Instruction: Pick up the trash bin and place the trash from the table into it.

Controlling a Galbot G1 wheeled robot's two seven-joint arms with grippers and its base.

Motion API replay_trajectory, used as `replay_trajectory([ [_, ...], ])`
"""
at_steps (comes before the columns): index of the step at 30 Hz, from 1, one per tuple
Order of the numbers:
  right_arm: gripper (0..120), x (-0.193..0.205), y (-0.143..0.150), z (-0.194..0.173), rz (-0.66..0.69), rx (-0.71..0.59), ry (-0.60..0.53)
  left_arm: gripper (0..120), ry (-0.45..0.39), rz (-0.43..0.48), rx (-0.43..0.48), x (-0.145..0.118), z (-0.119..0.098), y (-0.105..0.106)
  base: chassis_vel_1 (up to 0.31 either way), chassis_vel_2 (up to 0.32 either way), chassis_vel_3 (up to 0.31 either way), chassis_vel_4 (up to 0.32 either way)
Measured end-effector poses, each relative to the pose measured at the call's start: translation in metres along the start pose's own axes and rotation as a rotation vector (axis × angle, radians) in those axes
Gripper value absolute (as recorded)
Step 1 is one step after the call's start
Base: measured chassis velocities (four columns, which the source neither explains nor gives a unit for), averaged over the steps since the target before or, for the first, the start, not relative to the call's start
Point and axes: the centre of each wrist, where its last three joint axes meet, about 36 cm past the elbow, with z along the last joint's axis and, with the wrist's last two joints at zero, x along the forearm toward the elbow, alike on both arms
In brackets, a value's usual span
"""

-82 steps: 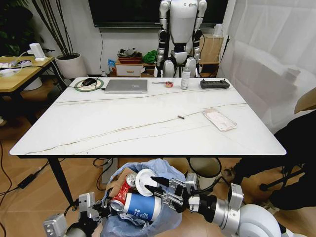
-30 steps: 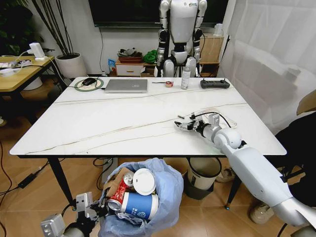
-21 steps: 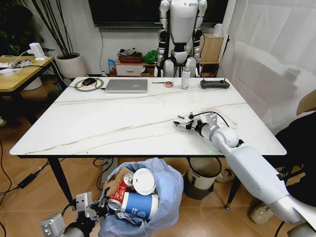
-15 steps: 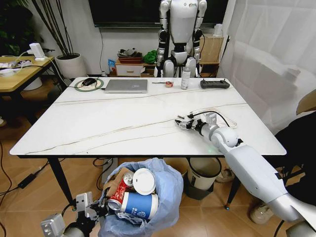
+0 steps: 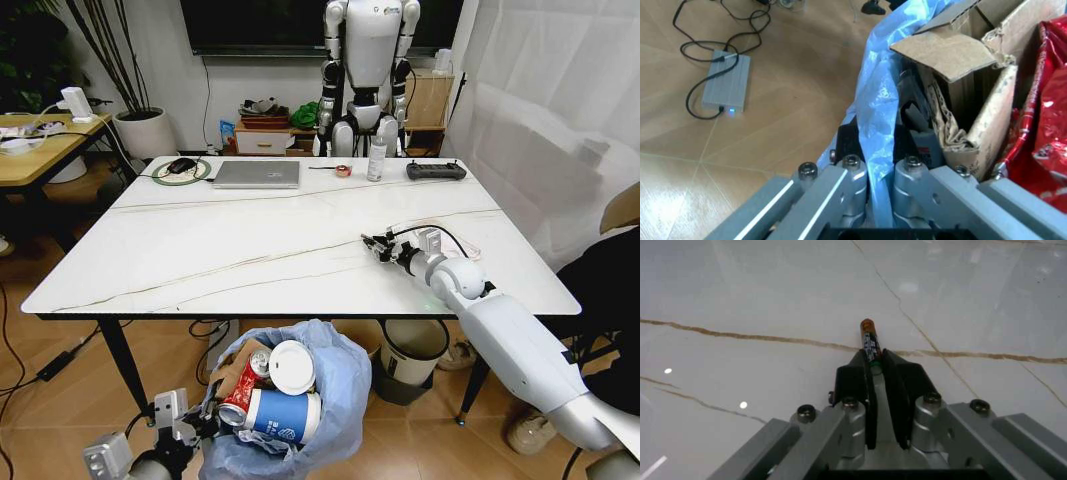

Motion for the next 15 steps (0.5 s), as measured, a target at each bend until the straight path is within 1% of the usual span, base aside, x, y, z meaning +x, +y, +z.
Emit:
replay_trajectory([
  [1,3,0.0,0.0,0.001,0.0,0.001,0.002,0,0.0,0.0,0.0,0.0,0.0,0.0,0.0,0.0,0.0,0.0],
  [2,1,0.001,0.0,0.001,0.0,0.002,0.003,0,0.0,0.0,0.0,0.0,0.0,0.0,0.0,0.0,0.0,0.0],
  [8,0,0.004,0.0,0.002,-0.005,0.0,0.002,0,-0.001,0.0,0.0,0.0,0.0,0.0,0.0,0.0,0.0,0.0],
  [9,0,0.008,0.0,0.001,-0.019,-0.017,-0.012,0,-0.001,0.001,0.0,0.0,0.0,0.0,0.0,0.0,0.0,0.0],
  [10,0,0.015,0.002,-0.003,-0.049,-0.044,-0.034,0,-0.001,0.001,0.0,0.0,0.0,0.0,0.0,0.0,0.0,0.0],
  [11,0,0.015,0.002,-0.003,-0.049,-0.044,-0.034,0,-0.001,0.001,0.0,0.0,0.0,0.0,0.0,0.0,0.0,0.0],
  [12,0,0.033,0.012,-0.021,-0.122,-0.083,-0.095,0,0.0,0.001,0.0,0.0,0.0,0.0,0.0,0.0,0.0,0.0],
  [13,0,0.041,0.016,-0.028,-0.149,-0.091,-0.121,0,0.0,0.001,0.0,0.0,0.0,0.0,0.0,0.0,0.0,0.0],
  [14,0,0.041,0.016,-0.028,-0.149,-0.091,-0.121,0,0.0,0.001,0.0,0.0,0.0,0.0,0.0,0.0,0.0,0.0],
  [15,0,0.059,0.03,-0.039,-0.213,-0.1,-0.165,0,0.0,0.0,0.0,0.0,0.0,0.0,0.0,0.0,0.0,0.0],
])
